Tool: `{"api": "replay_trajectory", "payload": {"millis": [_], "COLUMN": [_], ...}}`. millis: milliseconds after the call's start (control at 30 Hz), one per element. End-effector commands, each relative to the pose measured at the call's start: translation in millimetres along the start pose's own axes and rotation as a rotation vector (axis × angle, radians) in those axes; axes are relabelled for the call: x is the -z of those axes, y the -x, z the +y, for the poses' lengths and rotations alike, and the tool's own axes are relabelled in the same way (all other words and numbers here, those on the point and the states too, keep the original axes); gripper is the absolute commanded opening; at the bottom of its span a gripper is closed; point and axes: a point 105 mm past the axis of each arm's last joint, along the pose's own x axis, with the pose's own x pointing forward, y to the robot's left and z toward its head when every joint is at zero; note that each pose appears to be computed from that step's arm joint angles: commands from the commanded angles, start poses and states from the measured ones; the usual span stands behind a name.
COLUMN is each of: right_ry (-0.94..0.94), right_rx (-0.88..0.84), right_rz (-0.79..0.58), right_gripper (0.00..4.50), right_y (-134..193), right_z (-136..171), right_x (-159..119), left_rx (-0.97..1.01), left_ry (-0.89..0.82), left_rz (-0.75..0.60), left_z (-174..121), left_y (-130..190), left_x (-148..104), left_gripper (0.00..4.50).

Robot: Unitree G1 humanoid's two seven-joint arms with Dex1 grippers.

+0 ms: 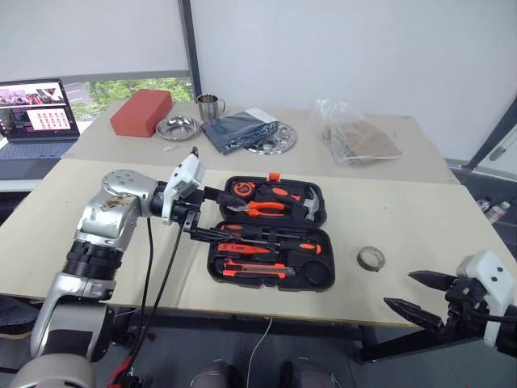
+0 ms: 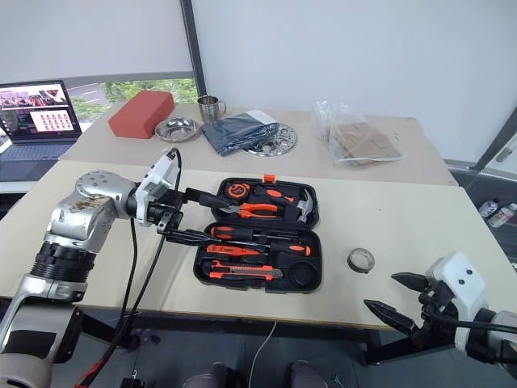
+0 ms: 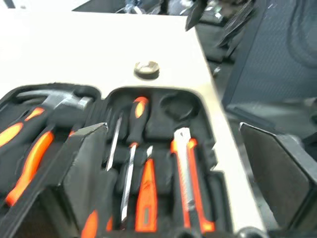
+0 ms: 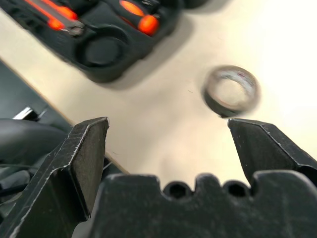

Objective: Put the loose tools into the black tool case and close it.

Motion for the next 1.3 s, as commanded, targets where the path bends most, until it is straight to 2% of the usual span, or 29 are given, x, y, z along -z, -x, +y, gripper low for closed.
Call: {"api": "replay_trajectory", "payload": {"millis": [33, 200, 300, 367, 400, 500, 767, 800, 900, 1000, 1100, 1267, 1300], "right_ry": [0.075, 0.126, 0.144, 0.147, 0.137, 0.109, 0.103, 0.108, 0.163, 0.262, 0.287, 0.294, 0.300], "right_rx": [-0.026, -0.028, -0.034, -0.026, -0.025, -0.031, -0.117, -0.140, -0.334, -0.449, -0.402, -0.418, -0.404], "right_rz": [0.013, 0.031, 0.078, 0.105, 0.106, 0.091, -0.027, -0.038, -0.124, -0.104, -0.095, -0.025, -0.008], "right_gripper": [4.50, 4.50, 4.50, 3.98, 3.90, 2.84, 0.16, 0.03, 0.03, 0.03, 0.03, 0.03, 0.39], "right_y": [-23, -61, -79, -85, -87, -90, -73, -70, -62, -66, -82, -95, -97], "right_z": [-5, -17, -21, -26, -27, -31, -16, -11, 33, 67, 68, 74, 72], "right_x": [-4, -7, 0, 8, 9, 8, -24, -29, -53, -55, -55, -42, -39], "left_rx": [0.029, 0.026, 0.026, 0.019, 0.014, 0.005, -0.004, 0.000, 0.030, 0.045, 0.051, 0.048, 0.045], "left_ry": [-0.050, -0.065, -0.066, -0.065, -0.064, -0.061, -0.053, -0.051, -0.049, -0.065, -0.067, -0.067, -0.067], "left_rz": [0.017, 0.055, 0.065, 0.070, 0.073, 0.081, 0.096, 0.099, 0.122, 0.143, 0.147, 0.151, 0.151], "left_z": [-9, -13, -15, -16, -16, -17, -17, -18, -23, -26, -28, -29, -29], "left_y": [-4, -9, -9, -9, -8, -7, -3, -3, -4, -6, -7, -7, -7], "left_x": [-5, 2, 4, 6, 7, 9, 13, 14, 19, 23, 24, 24, 24], "left_gripper": [4.40, 4.40, 4.40, 4.50, 4.50, 4.50, 4.50, 4.50, 4.50, 4.50, 4.50, 4.50, 4.50]}}
